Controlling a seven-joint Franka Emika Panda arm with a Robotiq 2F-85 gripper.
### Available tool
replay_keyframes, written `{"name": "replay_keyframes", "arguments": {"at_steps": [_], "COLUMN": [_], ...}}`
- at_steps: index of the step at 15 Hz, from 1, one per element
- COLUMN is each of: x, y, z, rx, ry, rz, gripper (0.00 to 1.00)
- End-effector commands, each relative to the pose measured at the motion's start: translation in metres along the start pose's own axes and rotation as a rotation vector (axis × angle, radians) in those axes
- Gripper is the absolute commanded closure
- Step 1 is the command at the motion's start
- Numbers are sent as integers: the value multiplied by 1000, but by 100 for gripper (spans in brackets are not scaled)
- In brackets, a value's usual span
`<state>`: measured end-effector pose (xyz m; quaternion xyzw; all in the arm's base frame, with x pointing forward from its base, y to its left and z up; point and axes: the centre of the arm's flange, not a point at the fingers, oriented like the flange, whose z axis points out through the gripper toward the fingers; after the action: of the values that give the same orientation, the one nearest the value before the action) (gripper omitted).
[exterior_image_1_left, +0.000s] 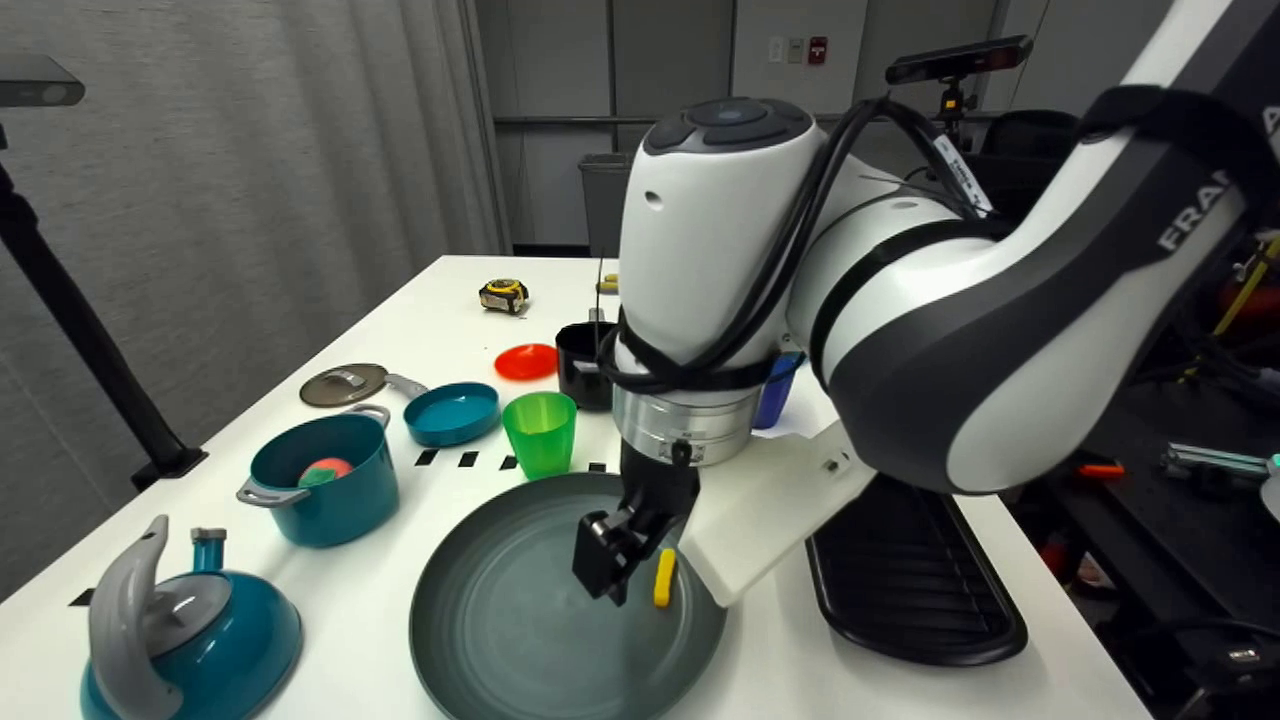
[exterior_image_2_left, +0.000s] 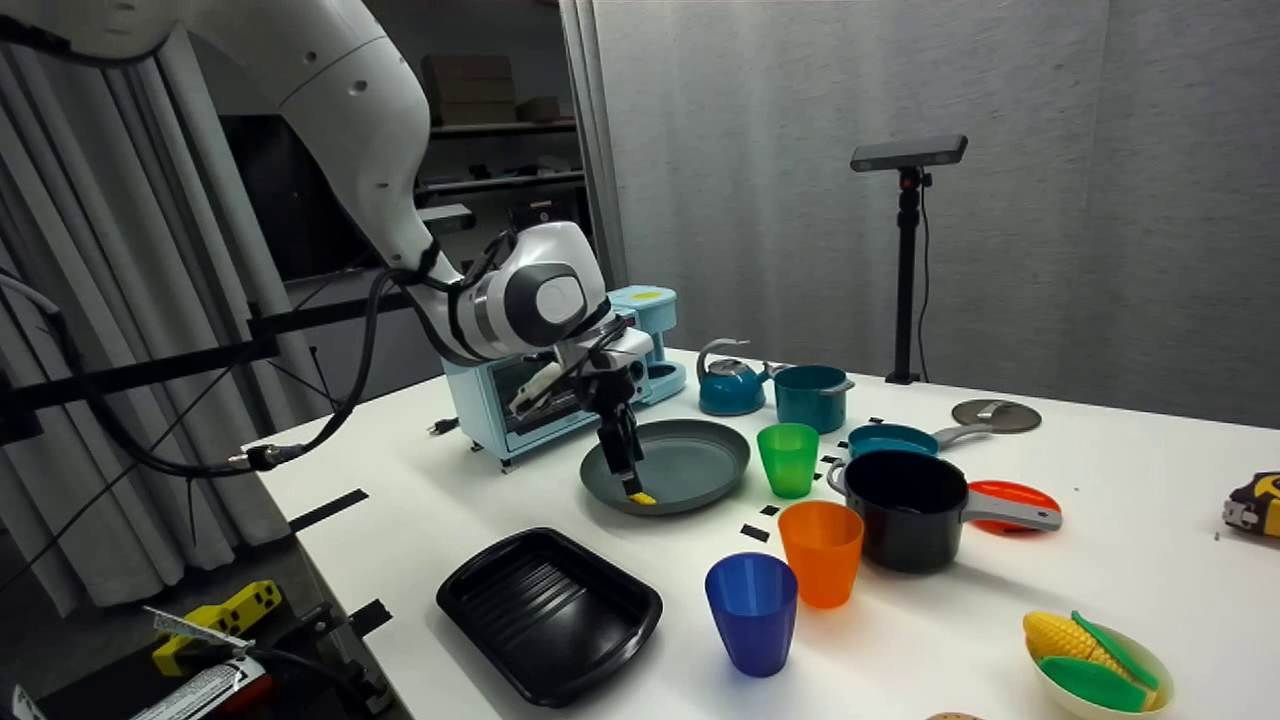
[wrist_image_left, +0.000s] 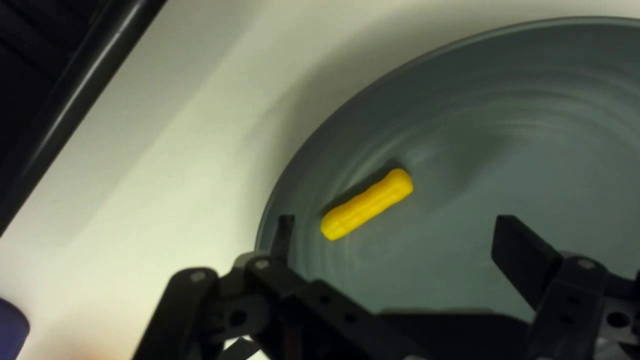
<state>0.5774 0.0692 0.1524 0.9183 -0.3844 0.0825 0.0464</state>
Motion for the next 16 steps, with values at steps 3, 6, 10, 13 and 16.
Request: {"name": "replay_keyframes", "arguments": {"at_steps": [3, 6, 10, 13, 16], "x": [-4, -3, -3, 1, 5], "y": [-10, -12, -14, -16, -18], "z": [18, 24, 30, 30, 28], "rx": [-23, -28, -35, -31, -29], "ry": [-5, 0, 1, 8, 14], "rz": [77, 100, 117, 126, 136], "gripper": [0, 0, 32, 58, 80]}}
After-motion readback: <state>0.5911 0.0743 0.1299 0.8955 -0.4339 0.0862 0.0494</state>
